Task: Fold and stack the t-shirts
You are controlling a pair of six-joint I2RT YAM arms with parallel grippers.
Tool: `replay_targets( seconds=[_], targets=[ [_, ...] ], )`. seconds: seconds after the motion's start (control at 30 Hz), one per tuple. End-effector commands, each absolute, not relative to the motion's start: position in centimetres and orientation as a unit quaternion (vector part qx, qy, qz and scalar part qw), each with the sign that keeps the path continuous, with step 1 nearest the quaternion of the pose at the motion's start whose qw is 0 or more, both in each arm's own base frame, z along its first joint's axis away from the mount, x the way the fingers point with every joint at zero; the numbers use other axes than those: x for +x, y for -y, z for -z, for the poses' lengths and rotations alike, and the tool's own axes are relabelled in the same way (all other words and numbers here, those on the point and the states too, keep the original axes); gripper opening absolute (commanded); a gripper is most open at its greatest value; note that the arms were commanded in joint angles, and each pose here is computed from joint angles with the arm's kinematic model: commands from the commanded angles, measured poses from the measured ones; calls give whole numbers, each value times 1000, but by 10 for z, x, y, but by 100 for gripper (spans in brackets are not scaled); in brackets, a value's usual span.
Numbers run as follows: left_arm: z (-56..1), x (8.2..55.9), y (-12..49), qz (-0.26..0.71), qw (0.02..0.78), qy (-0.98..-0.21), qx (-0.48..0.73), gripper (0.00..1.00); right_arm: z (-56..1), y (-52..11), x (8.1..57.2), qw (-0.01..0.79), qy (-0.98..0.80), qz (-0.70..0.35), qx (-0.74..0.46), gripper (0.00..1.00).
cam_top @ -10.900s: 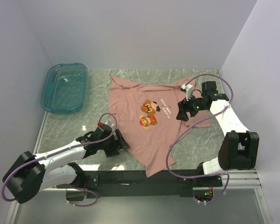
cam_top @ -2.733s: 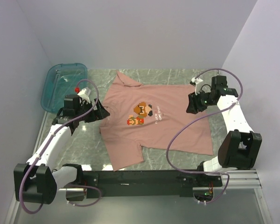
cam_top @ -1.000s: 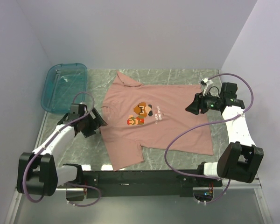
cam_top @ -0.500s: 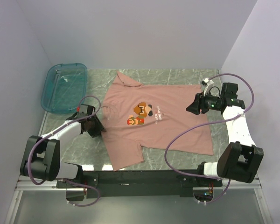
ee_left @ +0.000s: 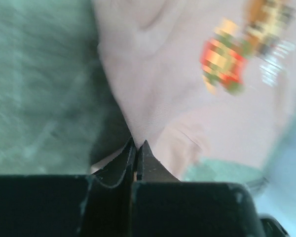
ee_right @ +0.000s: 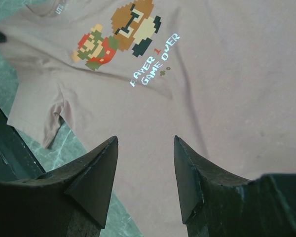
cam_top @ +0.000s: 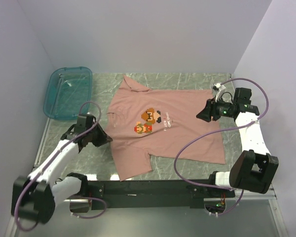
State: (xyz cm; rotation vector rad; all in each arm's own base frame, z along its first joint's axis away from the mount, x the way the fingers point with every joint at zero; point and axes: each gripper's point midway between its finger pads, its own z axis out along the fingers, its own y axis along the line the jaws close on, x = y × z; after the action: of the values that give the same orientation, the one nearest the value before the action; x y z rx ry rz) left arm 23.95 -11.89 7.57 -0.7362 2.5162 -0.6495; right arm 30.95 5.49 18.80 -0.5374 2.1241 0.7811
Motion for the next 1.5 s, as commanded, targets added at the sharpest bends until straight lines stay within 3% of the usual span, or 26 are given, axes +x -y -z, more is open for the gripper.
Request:
replay_targets(
  seconds=[0.0, 0.23, 0.57, 0.67, 0.7, 0.8, 0.9, 0.97, 1.17, 1.27, 1.37, 1.47],
  targets=[
    [-90, 205, 136, 286, 173, -905, -263, 1, -196, -56, 309, 406, -829, -315, -221, 56],
    [-107, 154, 138, 322, 152, -900, -252, 0, -197, -57, 308, 406, -828, -317, -221, 56],
    [-141, 119, 138, 351, 161, -899, -208, 1, -196, -56, 309, 404, -831, -314, -219, 56],
    [-153, 115, 140, 366, 169, -894, -195, 21, -197, -55, 309, 405, -831, -313, -217, 56],
    [-159, 114, 140, 369, 174, -893, -191, 36, -197, -55, 309, 405, -832, -312, -217, 56],
    [-183, 119, 136, 365, 216, -891, -161, 61, -196, -55, 310, 404, -833, -311, -215, 56],
    [-203, 138, 118, 317, 283, -892, -156, 79, -195, -55, 310, 403, -833, -313, -215, 56],
    [-219, 158, 111, 298, 334, -883, -142, 81, -194, -55, 311, 402, -833, -313, -214, 56],
    [-261, 246, 125, 304, 452, -836, -66, 81, -192, -55, 311, 397, -834, -318, -214, 56],
    [-272, 300, 122, 259, 505, -823, -30, 80, -192, -55, 311, 397, -834, -318, -215, 56],
    [-269, 353, 112, 199, 517, -833, -23, 78, -190, -55, 311, 395, -835, -318, -215, 56],
    [-257, 404, 94, 144, 513, -845, -35, 71, -189, -55, 311, 393, -835, -319, -216, 56]
  ],
)
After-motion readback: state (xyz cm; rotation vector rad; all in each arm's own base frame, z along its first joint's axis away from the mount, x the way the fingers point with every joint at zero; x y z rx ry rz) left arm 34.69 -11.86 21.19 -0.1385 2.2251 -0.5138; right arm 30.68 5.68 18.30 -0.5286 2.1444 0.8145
